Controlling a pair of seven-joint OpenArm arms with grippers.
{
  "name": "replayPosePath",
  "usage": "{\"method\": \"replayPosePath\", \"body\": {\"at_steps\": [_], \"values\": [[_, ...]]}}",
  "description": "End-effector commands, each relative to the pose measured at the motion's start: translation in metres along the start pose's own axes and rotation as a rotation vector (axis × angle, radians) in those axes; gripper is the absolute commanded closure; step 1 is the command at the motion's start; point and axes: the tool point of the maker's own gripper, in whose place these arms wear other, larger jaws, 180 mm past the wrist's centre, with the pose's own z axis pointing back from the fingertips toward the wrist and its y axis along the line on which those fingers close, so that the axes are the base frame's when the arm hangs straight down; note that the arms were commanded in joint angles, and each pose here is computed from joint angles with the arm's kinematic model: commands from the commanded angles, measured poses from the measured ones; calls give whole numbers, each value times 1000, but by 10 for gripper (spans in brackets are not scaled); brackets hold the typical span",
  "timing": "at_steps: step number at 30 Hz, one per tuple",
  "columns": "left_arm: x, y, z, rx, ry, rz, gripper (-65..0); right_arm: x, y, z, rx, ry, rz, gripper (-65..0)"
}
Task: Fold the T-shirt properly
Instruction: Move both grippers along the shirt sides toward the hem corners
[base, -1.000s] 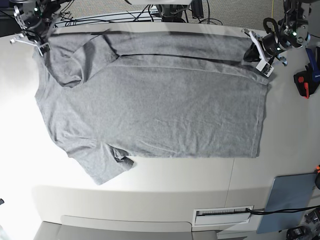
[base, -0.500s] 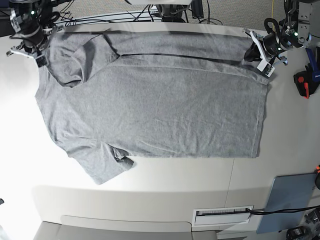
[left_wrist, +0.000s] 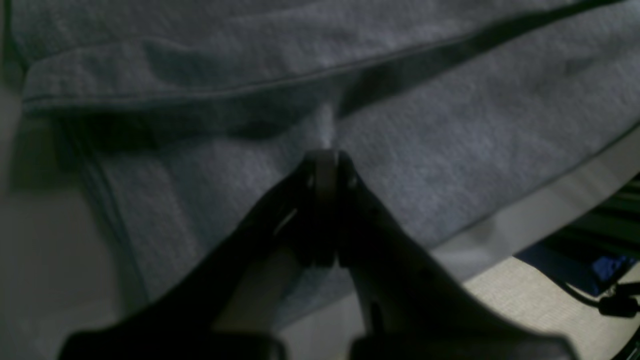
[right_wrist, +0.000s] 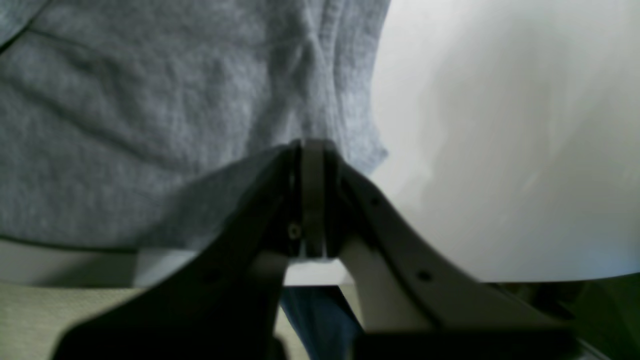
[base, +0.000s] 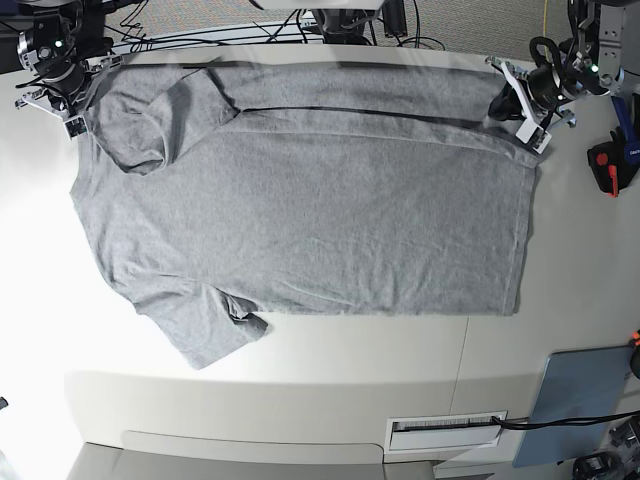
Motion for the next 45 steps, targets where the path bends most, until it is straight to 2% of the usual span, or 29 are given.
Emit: {"method": "replayPosePath", "body": {"at_steps": [1, 7, 15, 19, 23, 27, 32, 36, 41, 43, 45], "values": [[-53, 3, 7, 30, 227, -35, 0, -1, -8, 4, -25, 4, 28, 0], [-69, -4, 11, 16, 258, -25, 0, -17, -8, 6, -38, 54, 65, 0], [-52, -8, 13, 14, 219, -58, -1, -25, -9, 7, -41, 97, 64, 0], [-36, -6, 17, 29, 177, -81, -85, -23, -12, 7, -56, 90, 53, 0], [-8, 6, 24, 72, 76, -94, -132, -14, -14, 6, -65, 55, 46, 0], [14, 24, 38, 137, 8, -104, -133, 5, -18, 7, -80, 6, 44, 0], [38, 49, 62, 232, -58, -115, -202, 50, -26, 26, -120, -123, 67, 0], [59, 61, 72, 266, -129, -92, -220, 87, -41, 49, -179, -236, 74, 0], [97, 65, 74, 255, -240, -77, -220, 108, -52, 52, -211, -302, 57, -275], [116, 69, 77, 266, -288, -92, -220, 119, -58, 55, -224, -340, 68, -317], [137, 76, 81, 282, -349, -93, -220, 130, -65, 59, -241, -372, 74, -318]]}}
